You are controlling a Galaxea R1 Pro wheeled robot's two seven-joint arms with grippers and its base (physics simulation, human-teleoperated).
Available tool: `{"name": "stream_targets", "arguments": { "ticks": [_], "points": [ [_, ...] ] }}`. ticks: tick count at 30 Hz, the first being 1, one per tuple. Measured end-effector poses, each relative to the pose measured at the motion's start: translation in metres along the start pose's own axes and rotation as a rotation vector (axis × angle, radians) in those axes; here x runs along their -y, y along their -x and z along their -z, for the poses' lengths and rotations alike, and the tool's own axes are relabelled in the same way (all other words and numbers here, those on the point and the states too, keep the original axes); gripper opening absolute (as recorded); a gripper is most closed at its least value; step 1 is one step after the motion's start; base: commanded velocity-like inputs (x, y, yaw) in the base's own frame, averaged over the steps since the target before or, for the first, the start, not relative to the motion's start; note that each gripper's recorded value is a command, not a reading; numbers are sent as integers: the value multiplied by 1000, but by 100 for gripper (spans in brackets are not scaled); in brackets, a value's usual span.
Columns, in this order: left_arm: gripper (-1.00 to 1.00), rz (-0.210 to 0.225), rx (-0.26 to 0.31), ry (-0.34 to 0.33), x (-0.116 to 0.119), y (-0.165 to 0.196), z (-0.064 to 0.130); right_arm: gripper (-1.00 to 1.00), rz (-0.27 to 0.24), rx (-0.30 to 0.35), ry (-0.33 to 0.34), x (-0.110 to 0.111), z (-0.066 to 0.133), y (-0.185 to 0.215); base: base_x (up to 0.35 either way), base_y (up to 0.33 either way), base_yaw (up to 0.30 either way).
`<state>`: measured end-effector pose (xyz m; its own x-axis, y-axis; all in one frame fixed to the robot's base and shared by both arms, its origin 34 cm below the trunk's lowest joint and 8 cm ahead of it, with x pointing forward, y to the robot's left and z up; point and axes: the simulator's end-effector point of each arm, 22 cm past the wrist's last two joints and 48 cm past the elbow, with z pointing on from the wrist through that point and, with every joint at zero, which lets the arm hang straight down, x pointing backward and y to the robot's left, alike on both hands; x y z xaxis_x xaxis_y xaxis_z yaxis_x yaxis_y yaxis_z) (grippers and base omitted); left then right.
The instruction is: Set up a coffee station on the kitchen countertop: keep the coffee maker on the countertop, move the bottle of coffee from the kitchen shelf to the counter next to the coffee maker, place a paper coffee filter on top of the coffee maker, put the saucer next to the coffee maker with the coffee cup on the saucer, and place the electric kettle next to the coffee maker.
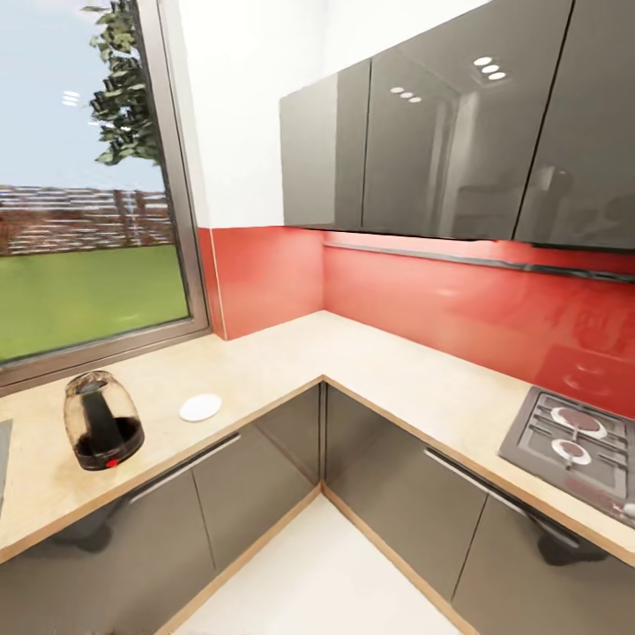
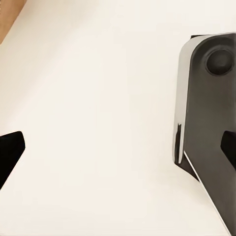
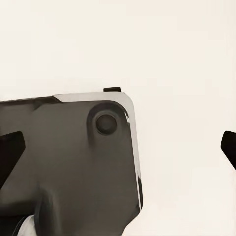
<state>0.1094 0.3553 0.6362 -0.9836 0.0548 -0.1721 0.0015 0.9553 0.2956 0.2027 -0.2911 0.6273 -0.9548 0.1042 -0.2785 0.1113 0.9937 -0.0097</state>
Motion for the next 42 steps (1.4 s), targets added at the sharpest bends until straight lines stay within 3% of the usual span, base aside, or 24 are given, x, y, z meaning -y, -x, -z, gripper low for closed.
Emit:
{"name": "stream_targets", "arguments": {
  "ticks": [20,33,42],
  "points": [
    [100,0,0,-1,1,0,0,100,0,0,-1,0,0,0,1,-5,279],
    [100,0,-3,-3,1,-2,0,100,0,1,-1,0,0,0,96,-226,278],
    [100,3,-3,-3,1,-2,0,100,0,0,-1,0,0,0,17,-19,279]
  ]
}}
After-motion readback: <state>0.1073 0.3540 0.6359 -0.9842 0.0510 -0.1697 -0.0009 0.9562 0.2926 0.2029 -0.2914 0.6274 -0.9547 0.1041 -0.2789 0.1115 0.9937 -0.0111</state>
